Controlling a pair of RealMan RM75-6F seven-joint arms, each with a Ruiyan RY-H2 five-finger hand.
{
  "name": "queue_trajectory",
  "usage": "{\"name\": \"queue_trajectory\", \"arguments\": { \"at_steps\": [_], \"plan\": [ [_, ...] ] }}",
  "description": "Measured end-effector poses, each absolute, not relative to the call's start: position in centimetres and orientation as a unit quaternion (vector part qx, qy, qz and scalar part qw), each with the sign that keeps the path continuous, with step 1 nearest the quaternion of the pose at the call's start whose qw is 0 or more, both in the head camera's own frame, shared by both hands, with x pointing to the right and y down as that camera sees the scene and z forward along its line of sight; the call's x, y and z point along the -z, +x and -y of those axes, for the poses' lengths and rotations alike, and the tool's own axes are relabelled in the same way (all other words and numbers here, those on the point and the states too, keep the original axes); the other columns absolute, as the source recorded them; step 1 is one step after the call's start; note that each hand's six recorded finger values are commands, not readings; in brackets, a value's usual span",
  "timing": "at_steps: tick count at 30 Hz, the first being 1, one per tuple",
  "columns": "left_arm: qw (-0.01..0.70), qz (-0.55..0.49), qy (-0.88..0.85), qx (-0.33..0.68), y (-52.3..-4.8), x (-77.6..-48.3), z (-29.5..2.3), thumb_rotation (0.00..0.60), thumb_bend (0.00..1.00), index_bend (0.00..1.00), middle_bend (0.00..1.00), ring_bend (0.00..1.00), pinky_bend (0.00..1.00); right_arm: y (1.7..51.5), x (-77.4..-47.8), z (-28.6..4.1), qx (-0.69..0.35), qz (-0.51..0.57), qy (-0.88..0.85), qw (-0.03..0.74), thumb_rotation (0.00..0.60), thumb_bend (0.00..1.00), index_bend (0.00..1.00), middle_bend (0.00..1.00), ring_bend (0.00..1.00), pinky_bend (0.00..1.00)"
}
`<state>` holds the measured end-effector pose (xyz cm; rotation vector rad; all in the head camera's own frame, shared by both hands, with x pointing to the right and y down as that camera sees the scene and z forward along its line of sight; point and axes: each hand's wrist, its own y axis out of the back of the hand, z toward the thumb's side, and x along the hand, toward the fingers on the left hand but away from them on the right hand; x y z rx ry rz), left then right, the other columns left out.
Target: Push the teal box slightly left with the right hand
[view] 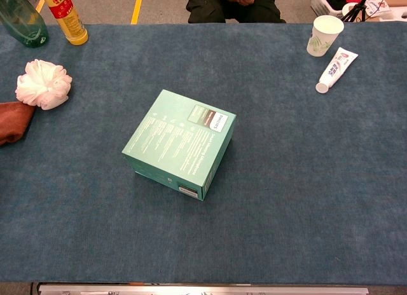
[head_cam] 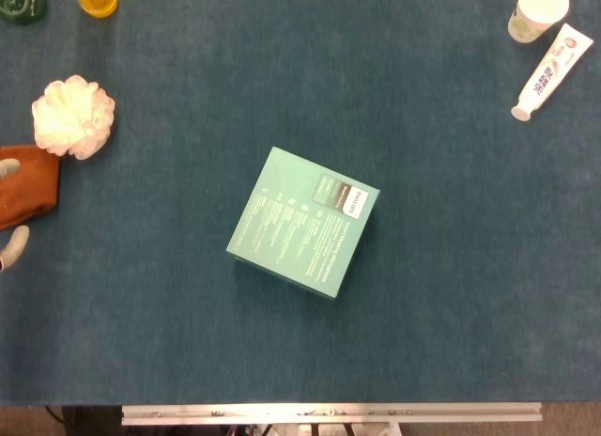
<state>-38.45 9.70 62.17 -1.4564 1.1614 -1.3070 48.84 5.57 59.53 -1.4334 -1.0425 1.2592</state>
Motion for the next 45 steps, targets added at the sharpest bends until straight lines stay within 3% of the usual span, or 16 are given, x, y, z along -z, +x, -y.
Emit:
{"name": "queue_trajectory", "arguments": {
  "at_steps": [10,15,25,33,40,45],
  "plan": [
    [0.425,-0.464,-0.581,0.517,-38.4,-62.0,-9.9,0.600,0.24,0.25,0.19,0.13,0.20,48.3,-59.7,-5.6,-0.506,0.415,-0.599,0.462,0.600,0.10,0.17,0.35,0.37,0.21],
    [0.426,-0.469,-0.578,0.514,-38.4,-61.7,-10.1,0.600,0.24,0.26,0.20,0.13,0.20,46.9,-59.6,-5.3,-0.483,0.404,-0.615,0.475,0.600,0.10,0.33,0.41,0.38,0.23],
    [0.426,-0.474,-0.577,0.511,-38.4,-61.6,-10.1,0.600,0.24,0.27,0.21,0.15,0.20,41.0,-60.5,-3.0,-0.418,0.348,-0.675,0.499,0.600,0.10,0.44,0.48,0.40,0.25],
    [0.426,-0.476,-0.573,0.513,-38.7,-61.5,-10.1,0.600,0.24,0.27,0.21,0.15,0.20,36.2,-62.5,-2.1,-0.400,0.275,-0.719,0.497,0.600,0.10,0.45,0.49,0.40,0.28],
    [0.425,-0.472,-0.571,0.520,-39.0,-61.7,-10.1,0.600,0.24,0.27,0.21,0.15,0.20,32.4,-66.0,-1.1,-0.402,0.217,-0.751,0.476,0.600,0.10,0.44,0.49,0.40,0.28],
    [0.423,-0.472,-0.569,0.524,-39.3,-61.7,-10.1,0.600,0.24,0.27,0.21,0.15,0.20,30.0,-67.6,-0.1,-0.391,0.205,-0.761,0.476,0.600,0.10,0.36,0.49,0.40,0.28]
  ]
}}
